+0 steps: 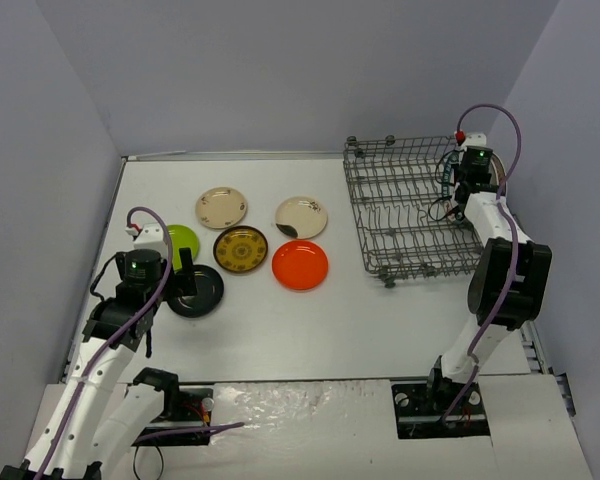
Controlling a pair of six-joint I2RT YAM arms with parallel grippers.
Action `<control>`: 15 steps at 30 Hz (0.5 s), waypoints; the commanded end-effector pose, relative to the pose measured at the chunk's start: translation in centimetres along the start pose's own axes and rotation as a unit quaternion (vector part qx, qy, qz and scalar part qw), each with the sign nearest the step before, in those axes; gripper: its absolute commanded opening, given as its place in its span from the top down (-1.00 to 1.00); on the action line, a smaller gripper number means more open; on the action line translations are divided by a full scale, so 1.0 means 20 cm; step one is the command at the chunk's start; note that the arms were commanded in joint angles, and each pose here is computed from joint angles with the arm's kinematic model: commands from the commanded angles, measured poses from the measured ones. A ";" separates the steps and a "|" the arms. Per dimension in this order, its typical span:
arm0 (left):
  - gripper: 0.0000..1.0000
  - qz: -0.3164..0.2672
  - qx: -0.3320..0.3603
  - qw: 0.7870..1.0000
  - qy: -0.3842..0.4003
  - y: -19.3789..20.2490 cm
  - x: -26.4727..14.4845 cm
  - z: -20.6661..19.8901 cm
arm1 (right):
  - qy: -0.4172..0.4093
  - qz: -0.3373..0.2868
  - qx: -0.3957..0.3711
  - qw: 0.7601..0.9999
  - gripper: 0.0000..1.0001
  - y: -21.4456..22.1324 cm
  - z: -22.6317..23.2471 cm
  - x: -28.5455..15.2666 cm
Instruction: Load the plates into the dish rack
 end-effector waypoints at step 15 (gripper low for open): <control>-0.94 -0.040 -0.006 0.999 0.005 -0.11 -0.01 0.00 | -0.006 -0.081 0.054 0.995 -0.05 -0.20 -0.04 -0.15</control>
Point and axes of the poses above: each gripper's point midway between its finger pads, its own x axis out along the fingers, its own z axis along the line the jaws close on, y = z × x, the point moved 6 cm from there along -x, back along the fingers, and after that the axes turned 7 degrees about x, right-handed, at the moved point
